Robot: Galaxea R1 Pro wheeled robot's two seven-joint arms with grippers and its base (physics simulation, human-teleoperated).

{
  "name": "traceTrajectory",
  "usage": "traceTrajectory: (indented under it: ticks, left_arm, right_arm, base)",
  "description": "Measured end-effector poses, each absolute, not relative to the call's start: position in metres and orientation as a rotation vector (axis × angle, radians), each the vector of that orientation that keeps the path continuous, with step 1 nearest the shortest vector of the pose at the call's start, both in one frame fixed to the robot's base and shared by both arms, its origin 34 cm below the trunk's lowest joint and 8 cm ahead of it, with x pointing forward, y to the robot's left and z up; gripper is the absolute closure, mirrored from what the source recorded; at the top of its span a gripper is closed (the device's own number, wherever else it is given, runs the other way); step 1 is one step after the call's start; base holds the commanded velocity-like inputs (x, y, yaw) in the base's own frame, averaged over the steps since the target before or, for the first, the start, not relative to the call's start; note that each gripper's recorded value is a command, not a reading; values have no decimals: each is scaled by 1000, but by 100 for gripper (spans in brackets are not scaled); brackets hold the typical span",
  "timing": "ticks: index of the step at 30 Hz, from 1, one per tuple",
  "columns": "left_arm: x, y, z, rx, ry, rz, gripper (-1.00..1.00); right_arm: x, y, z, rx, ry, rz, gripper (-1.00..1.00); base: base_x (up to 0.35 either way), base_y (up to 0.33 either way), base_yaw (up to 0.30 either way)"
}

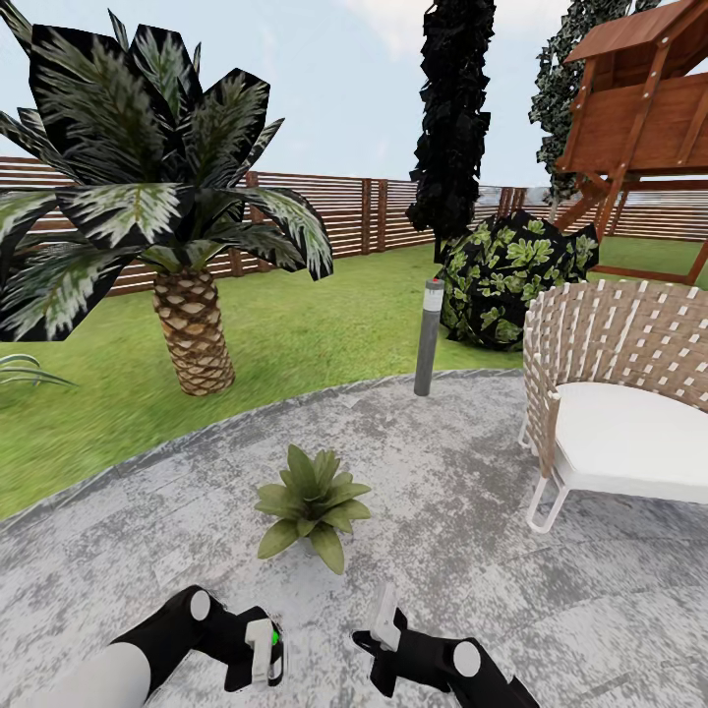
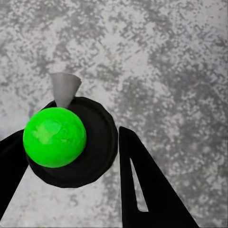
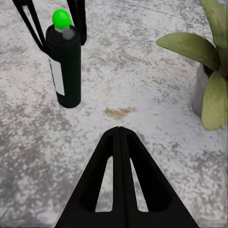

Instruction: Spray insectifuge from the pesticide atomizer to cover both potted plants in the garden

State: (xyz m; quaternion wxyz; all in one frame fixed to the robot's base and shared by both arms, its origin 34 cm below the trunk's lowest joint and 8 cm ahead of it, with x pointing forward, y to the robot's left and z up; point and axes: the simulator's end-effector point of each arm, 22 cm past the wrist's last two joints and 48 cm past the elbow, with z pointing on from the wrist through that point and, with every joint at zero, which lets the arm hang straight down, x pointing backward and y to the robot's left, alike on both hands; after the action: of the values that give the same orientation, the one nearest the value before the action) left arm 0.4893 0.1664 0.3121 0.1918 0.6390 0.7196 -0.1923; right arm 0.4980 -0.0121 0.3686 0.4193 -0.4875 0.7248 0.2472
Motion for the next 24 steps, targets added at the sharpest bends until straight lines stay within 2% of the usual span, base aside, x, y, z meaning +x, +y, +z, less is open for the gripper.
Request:
traceTrajectory:
  ticks: [9,13,19,24]
  left_arm:
    - [491,190,310,1795,2050,-502,100]
    - [501,192,314,1731,2073,-493,100]
    - [567,216,346,1305,2203,-393,100]
    - [572,242,344,1109,2418,-348,100]
  right_arm:
    - [506,-84,348,-1245,1888,512,-100]
    - [508,-151,326,-1233,1976,391,-100]
    - [467,-305,247,-826,2325,-122,-100]
    - [443,-351,238,-592,2395,-339,-100]
  base:
    - [0,0,0]
    - [0,0,0]
    - [0,0,0]
    - [0,0,0]
